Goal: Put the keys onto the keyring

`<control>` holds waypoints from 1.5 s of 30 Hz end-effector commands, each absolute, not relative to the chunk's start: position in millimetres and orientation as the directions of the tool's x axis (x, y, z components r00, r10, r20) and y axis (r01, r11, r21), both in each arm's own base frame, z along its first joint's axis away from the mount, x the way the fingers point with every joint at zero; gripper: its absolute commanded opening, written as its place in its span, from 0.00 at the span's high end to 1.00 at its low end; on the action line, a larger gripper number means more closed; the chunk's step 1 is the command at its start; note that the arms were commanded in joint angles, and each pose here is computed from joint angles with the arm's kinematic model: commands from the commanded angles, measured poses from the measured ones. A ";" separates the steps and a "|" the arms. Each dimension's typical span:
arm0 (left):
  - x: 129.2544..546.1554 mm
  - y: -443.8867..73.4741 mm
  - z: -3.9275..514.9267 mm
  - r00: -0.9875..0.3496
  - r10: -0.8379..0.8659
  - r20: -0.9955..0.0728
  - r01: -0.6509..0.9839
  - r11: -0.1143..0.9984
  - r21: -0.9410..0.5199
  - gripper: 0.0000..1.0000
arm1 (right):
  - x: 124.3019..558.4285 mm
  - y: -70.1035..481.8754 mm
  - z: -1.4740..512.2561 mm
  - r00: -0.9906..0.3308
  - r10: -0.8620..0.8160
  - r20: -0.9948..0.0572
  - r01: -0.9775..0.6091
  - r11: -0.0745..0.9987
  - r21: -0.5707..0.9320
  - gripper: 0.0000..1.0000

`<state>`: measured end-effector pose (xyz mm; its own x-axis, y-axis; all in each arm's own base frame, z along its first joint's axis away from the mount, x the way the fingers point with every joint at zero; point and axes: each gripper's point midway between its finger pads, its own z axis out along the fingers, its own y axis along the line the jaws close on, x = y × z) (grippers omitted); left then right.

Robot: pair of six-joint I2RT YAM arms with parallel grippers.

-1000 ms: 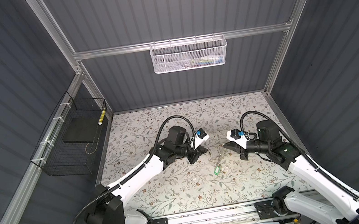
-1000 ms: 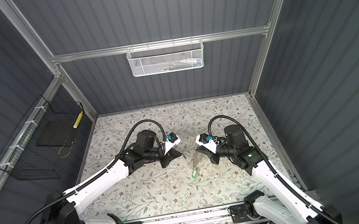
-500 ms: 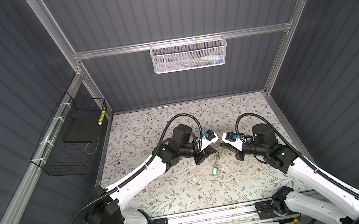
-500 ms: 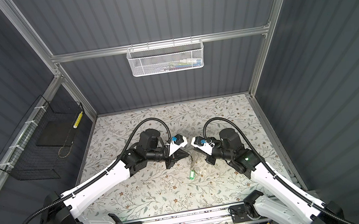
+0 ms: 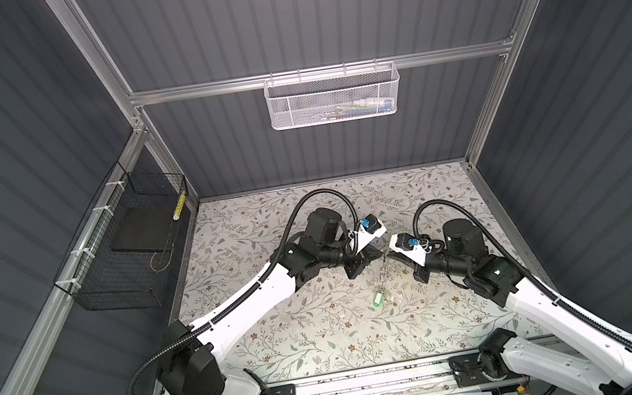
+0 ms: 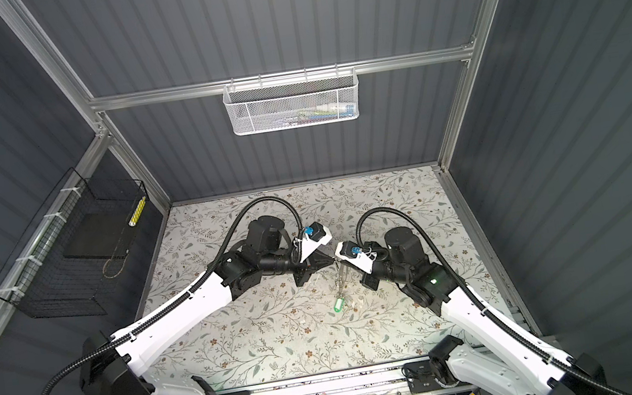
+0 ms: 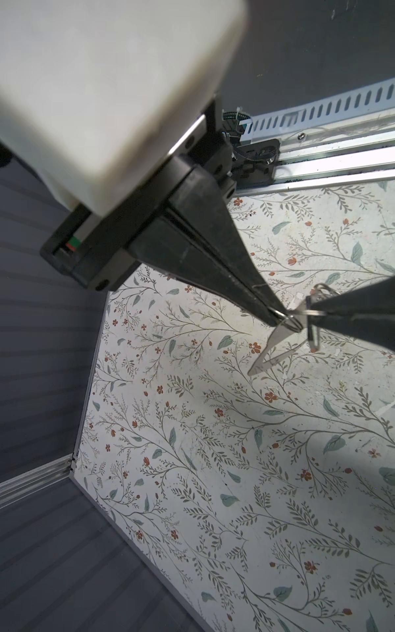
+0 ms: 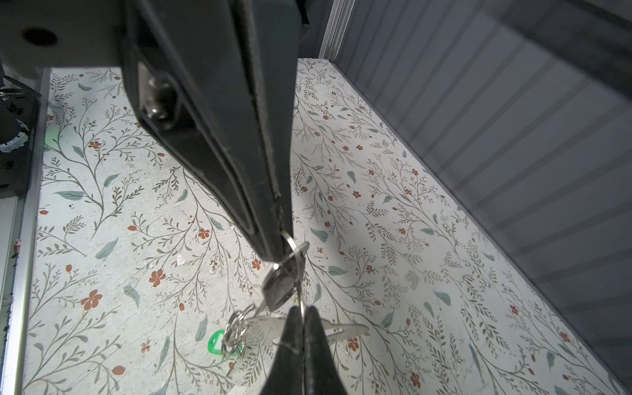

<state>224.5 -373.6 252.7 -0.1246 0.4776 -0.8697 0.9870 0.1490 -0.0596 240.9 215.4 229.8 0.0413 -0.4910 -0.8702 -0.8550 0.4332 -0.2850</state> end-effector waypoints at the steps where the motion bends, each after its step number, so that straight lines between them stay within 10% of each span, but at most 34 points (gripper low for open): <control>1: 223.9 -373.6 251.1 -0.170 0.508 -0.845 0.981 0.167 -0.097 1.00 | 239.7 216.4 241.4 0.092 -0.480 -0.873 -0.842 0.431 -0.325 1.00; 45: 216.2 -379.0 243.5 -0.128 0.561 -0.818 0.991 0.107 -0.081 1.00 | 240.8 219.2 240.7 0.051 -0.478 -0.877 -0.852 0.437 -0.287 1.00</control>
